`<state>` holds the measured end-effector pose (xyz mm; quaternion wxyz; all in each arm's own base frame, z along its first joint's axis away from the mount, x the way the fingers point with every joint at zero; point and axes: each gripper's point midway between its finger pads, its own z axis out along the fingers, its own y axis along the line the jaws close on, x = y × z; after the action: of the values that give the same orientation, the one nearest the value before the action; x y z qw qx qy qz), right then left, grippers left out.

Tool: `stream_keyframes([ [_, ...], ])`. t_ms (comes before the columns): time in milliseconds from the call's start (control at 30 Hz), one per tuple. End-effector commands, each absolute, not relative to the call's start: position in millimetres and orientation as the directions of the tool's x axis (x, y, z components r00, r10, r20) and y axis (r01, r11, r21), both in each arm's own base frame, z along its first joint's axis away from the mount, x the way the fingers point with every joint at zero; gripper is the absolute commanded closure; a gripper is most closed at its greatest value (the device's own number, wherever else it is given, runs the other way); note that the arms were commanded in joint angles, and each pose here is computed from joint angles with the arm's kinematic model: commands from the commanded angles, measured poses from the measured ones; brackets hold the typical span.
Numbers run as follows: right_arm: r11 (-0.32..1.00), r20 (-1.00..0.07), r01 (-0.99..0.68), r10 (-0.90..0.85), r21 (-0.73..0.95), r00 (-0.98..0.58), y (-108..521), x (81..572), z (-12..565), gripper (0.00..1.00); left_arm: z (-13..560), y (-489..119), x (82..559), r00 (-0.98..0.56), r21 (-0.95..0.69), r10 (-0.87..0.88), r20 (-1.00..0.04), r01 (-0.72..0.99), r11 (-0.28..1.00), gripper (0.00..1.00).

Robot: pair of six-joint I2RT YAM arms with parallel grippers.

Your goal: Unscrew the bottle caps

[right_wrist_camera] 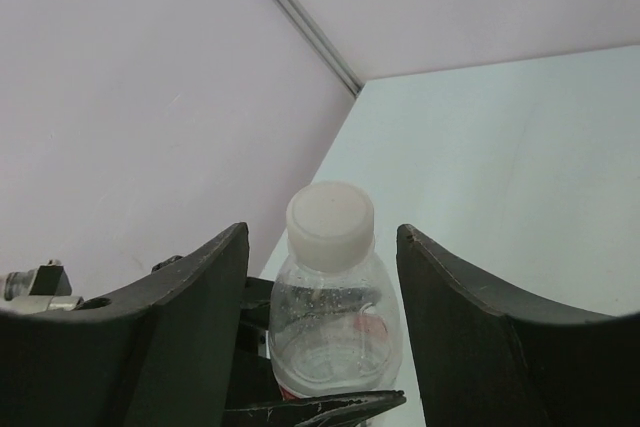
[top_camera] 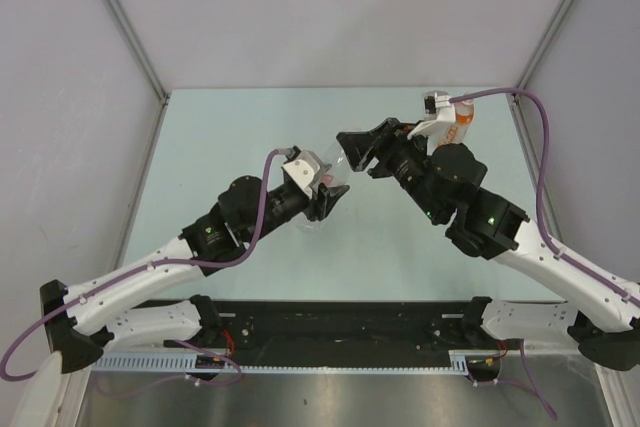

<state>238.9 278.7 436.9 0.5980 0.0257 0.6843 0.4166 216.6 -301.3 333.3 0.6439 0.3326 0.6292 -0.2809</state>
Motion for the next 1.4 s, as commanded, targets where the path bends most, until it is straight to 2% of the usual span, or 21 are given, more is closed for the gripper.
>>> stream_keyframes([
  [0, 0.622, -0.772, -0.478, 0.593, 0.620, -0.229, 273.4, 239.5, 468.5, 0.37, 352.1, -297.5, 214.1, 0.108, 0.096, 0.019, -0.994, 0.771, 0.630, 1.00],
  [167, 0.630, -0.773, -0.470, 0.596, 0.618, -0.218, 272.3, 242.1, 468.8, 0.47, 351.3, -298.2, 211.9, 0.111, 0.100, 0.022, -0.994, 0.775, 0.624, 1.00],
  [300, 0.638, -0.774, -0.459, 0.597, 0.618, -0.212, 271.9, 244.6, 467.1, 0.50, 349.9, -298.1, 211.2, 0.111, 0.104, 0.028, -0.993, 0.775, 0.623, 1.00],
  [400, 0.643, -0.777, -0.459, 0.593, 0.614, -0.209, 272.0, 245.2, 466.5, 0.57, 350.1, -297.6, 211.0, 0.111, 0.105, 0.029, -0.993, 0.773, 0.625, 1.00],
  [533, 0.645, -0.780, -0.460, 0.588, 0.611, -0.212, 273.7, 245.7, 464.9, 0.79, 351.0, -296.4, 210.2, 0.113, 0.105, 0.027, -0.993, 0.773, 0.626, 1.00],
  [600, 0.647, -0.782, -0.458, 0.585, 0.609, -0.214, 273.1, 245.7, 463.9, 0.86, 353.0, -296.4, 208.3, 0.115, 0.103, 0.021, -0.993, 0.778, 0.620, 1.00],
  [633, 0.647, -0.785, -0.463, 0.581, 0.606, -0.216, 274.1, 244.9, 463.5, 0.98, 352.6, -296.7, 207.9, 0.114, 0.103, 0.022, -0.993, 0.780, 0.618, 1.00],
  [800, 0.640, -0.817, -0.525, 0.532, 0.561, -0.224, 281.2, 236.9, 464.1, 1.00, 362.5, -298.2, 195.9, 0.109, 0.084, -0.010, -0.994, 0.816, 0.571, 1.00],
  [1033, 0.574, -0.872, -0.679, 0.440, 0.458, -0.215, 283.8, 212.2, 474.9, 1.00, 392.4, -313.2, 134.4, 0.076, 0.046, -0.110, -0.991, 0.966, 0.255, 1.00],
  [1067, 0.569, -0.880, -0.696, 0.429, 0.437, -0.202, 281.3, 211.8, 476.6, 1.00, 398.3, -315.7, 116.6, 0.044, 0.025, -0.122, -0.992, 0.988, 0.152, 1.00],
  [1133, 0.511, -0.889, -0.757, 0.413, 0.407, -0.199, 281.4, 198.1, 481.7, 1.00, 403.0, -314.2, 110.5, 0.010, -0.002, -0.133, -0.991, 0.996, 0.085, 1.00],
  [1167, 0.504, -0.896, -0.773, 0.405, 0.384, -0.181, 278.5, 195.6, 483.6, 1.00, 409.3, -313.3, 94.6, -0.023, -0.022, -0.150, -0.988, 1.000, -0.012, 1.00],
  [1367, 0.351, -0.922, -0.897, 0.362, 0.269, -0.135, 275.5, 158.3, 493.6, 1.00, 424.6, -305.7, 71.1, -0.122, -0.084, -0.149, -0.981, 0.967, -0.239, 1.00],
])
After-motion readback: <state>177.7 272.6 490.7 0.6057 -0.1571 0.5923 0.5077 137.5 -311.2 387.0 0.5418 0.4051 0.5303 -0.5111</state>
